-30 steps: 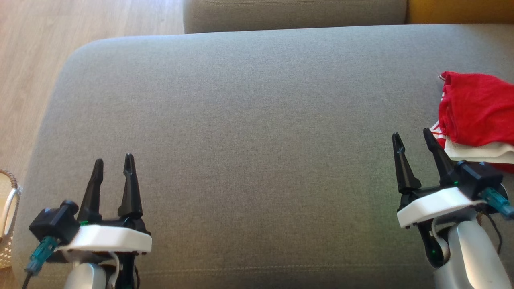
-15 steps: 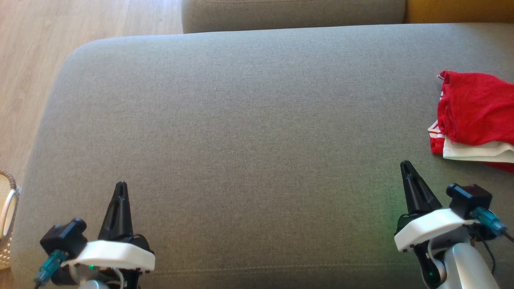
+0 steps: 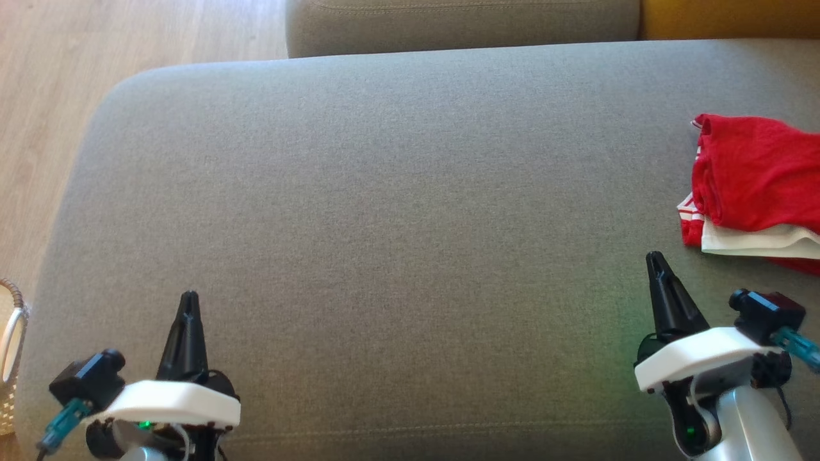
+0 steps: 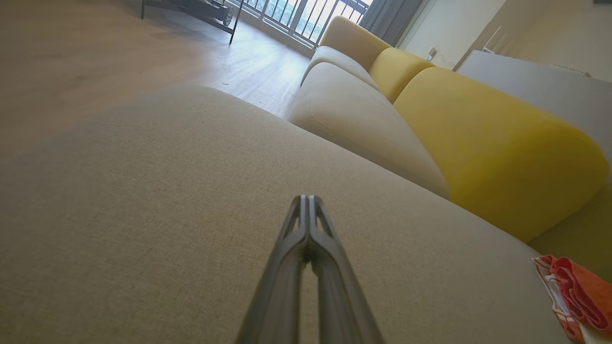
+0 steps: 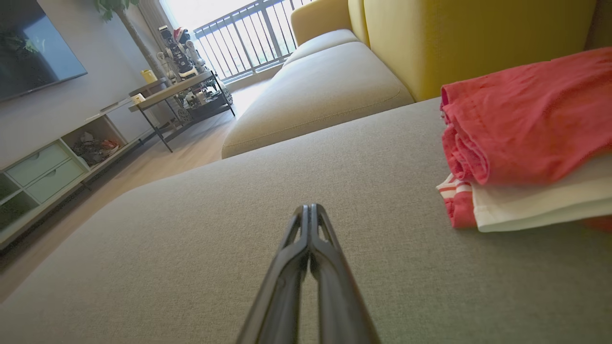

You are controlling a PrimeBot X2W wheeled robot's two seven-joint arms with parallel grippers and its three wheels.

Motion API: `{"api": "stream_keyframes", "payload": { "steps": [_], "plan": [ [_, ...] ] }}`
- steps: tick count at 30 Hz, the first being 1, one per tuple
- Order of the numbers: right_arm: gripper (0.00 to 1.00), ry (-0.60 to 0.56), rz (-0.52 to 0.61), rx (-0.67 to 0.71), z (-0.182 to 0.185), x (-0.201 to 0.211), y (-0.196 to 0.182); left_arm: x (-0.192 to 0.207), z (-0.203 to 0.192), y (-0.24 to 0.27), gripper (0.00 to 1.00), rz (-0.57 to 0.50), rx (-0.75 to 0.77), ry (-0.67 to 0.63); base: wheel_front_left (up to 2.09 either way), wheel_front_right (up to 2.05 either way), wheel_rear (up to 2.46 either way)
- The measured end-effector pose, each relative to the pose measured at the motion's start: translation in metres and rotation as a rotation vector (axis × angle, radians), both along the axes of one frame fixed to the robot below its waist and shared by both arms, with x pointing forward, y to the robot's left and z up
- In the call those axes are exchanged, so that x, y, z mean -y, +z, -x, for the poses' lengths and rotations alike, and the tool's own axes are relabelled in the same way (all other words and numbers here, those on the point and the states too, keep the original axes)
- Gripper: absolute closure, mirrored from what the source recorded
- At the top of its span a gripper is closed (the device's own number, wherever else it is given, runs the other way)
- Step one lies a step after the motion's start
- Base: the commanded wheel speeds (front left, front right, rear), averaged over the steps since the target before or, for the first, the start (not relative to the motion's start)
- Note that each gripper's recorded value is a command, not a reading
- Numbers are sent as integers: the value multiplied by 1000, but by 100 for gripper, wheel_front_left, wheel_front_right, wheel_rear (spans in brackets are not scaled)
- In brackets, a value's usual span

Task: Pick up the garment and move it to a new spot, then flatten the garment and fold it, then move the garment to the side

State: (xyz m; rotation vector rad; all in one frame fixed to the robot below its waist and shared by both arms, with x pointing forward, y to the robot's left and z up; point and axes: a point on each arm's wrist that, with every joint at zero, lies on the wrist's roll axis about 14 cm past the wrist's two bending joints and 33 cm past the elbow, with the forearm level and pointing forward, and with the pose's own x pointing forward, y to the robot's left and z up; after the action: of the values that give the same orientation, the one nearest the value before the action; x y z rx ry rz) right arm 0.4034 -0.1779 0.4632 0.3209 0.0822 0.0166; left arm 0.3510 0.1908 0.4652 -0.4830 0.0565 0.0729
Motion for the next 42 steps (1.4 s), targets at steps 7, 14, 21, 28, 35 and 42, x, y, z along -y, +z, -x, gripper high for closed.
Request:
{"api": "stream_keyframes", "payload": {
  "steps": [7, 14, 21, 28, 35, 42],
  "plan": [
    [100, -23, -78, -6, 1, 3, 1, -1, 0, -3, 100, 71, -16, 11, 0, 0, 0],
    [100, -44, -157, -10, 1, 7, 3, -2, -2, -2, 100, 140, -17, 21, 0, 0, 0],
    [100, -61, -225, -13, 2, 9, 4, -1, -2, -3, 100, 202, -22, 23, 0, 0, 0],
    [100, -78, -305, -16, 3, 12, 5, -1, -5, -2, 100, 272, -23, 28, 0, 0, 0],
    [100, -93, -385, -17, 4, 15, 7, -2, -5, -5, 100, 343, -37, 36, 0, 0, 0],
    [100, -106, -466, -22, 5, 17, 7, -2, -7, -5, 100, 414, -38, 40, 0, 0, 0]
  ]
}}
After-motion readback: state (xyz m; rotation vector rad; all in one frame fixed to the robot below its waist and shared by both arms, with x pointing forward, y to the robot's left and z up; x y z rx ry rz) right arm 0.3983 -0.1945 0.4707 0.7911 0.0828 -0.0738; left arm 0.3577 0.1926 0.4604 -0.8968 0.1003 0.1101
